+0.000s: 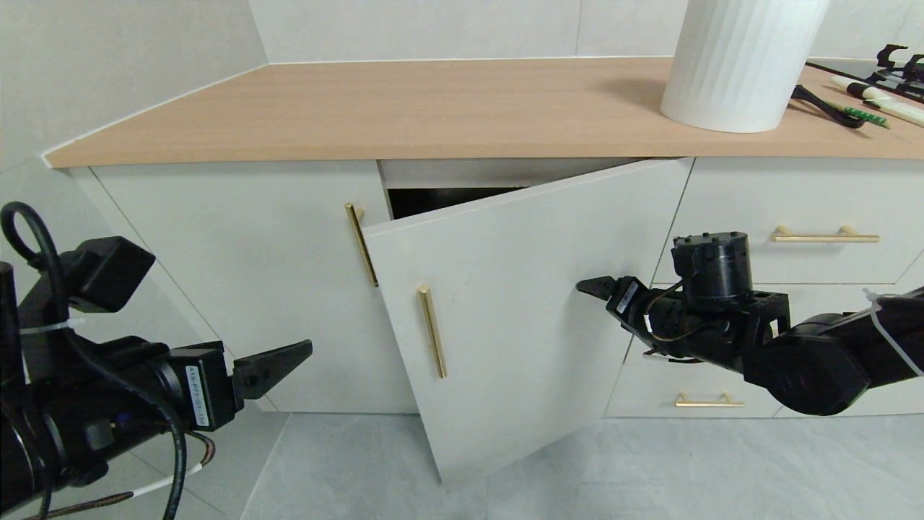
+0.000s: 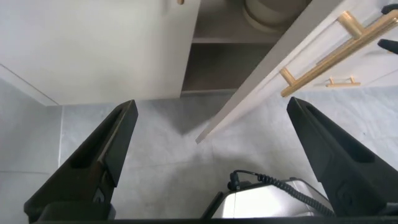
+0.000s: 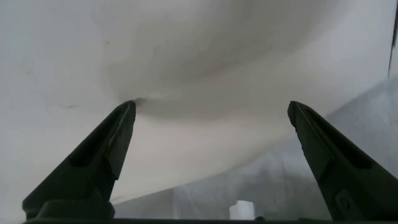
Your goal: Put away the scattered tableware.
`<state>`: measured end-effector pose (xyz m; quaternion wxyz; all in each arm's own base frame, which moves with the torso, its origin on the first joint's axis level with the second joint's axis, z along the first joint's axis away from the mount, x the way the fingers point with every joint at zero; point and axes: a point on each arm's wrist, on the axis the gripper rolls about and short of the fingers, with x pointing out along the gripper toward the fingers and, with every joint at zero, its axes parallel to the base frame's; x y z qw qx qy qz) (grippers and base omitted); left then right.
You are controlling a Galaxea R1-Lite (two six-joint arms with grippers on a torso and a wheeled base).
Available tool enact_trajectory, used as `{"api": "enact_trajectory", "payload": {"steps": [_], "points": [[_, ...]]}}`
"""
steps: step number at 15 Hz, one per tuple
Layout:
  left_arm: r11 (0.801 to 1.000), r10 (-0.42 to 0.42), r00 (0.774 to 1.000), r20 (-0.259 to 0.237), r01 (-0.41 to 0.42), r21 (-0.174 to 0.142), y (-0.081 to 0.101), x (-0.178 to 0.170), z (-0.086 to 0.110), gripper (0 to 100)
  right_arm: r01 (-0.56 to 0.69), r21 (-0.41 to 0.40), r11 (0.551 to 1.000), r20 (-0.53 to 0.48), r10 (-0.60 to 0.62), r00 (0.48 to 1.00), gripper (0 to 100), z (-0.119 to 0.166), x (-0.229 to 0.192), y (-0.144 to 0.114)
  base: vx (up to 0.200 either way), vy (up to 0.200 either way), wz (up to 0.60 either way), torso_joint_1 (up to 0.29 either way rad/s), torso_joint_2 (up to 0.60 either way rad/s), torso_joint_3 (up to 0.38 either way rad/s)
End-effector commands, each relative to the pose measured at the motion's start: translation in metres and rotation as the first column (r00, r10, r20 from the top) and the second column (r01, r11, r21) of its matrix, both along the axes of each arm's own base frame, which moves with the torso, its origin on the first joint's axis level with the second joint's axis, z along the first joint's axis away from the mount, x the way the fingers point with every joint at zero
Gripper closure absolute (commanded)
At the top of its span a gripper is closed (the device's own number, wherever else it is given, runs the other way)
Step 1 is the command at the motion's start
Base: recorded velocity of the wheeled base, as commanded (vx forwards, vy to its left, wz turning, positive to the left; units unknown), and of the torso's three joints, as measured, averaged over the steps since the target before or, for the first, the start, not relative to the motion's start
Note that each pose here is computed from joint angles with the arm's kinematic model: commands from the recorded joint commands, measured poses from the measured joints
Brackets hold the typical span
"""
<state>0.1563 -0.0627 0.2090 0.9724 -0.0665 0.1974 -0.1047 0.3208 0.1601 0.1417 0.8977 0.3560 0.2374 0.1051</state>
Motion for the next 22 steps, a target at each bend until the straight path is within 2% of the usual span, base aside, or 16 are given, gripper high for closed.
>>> {"api": "enact_trajectory", "payload": {"steps": [1, 4, 8, 13, 22], "points": [[1.0, 0.0, 1.0, 0.0, 0.0, 0.0, 0.0, 0.0, 0.0, 0, 0.008, 0.004, 1.0, 0.005, -0.008, 1.0, 0, -0.001, 0.002, 0.0, 0.0, 0.0, 0.0, 0.0, 0.0, 0.0], [1.0, -0.001, 1.0, -0.001, 0.001, 0.0, 0.0, 0.0, 0.0, 0, 0.061, 0.032, 0.998, 0.021, -0.061, 0.998, 0, 0.001, 0.011, 0.003, 0.0, 0.0, 0.0, 0.0, 0.0, 0.0], [1.0, -0.001, 1.0, -0.002, 0.001, 0.0, 0.0, 0.0, 0.0, 0, 0.17, 0.032, 0.985, 0.036, -0.171, 0.985, 0, -0.003, 0.03, 0.001, 0.0, 0.0, 0.0, 0.0, 0.0, 0.0], [1.0, -0.001, 1.0, -0.004, 0.001, 0.001, 0.0, 0.0, -0.001, 0, 0.243, 0.031, 0.97, 0.046, -0.244, 0.969, 0, -0.006, 0.044, -0.003, 0.0, 0.0, 0.0, 0.0, 0.0, 0.0], [1.0, -0.001, 1.0, -0.009, 0.001, 0.003, -0.001, 0.001, -0.002, 0, 0.273, 0.03, 0.962, 0.047, -0.274, 0.961, 0, -0.008, 0.052, -0.008, 0.0, 0.0, 0.0, 0.0, 0.0, 0.0]]}}
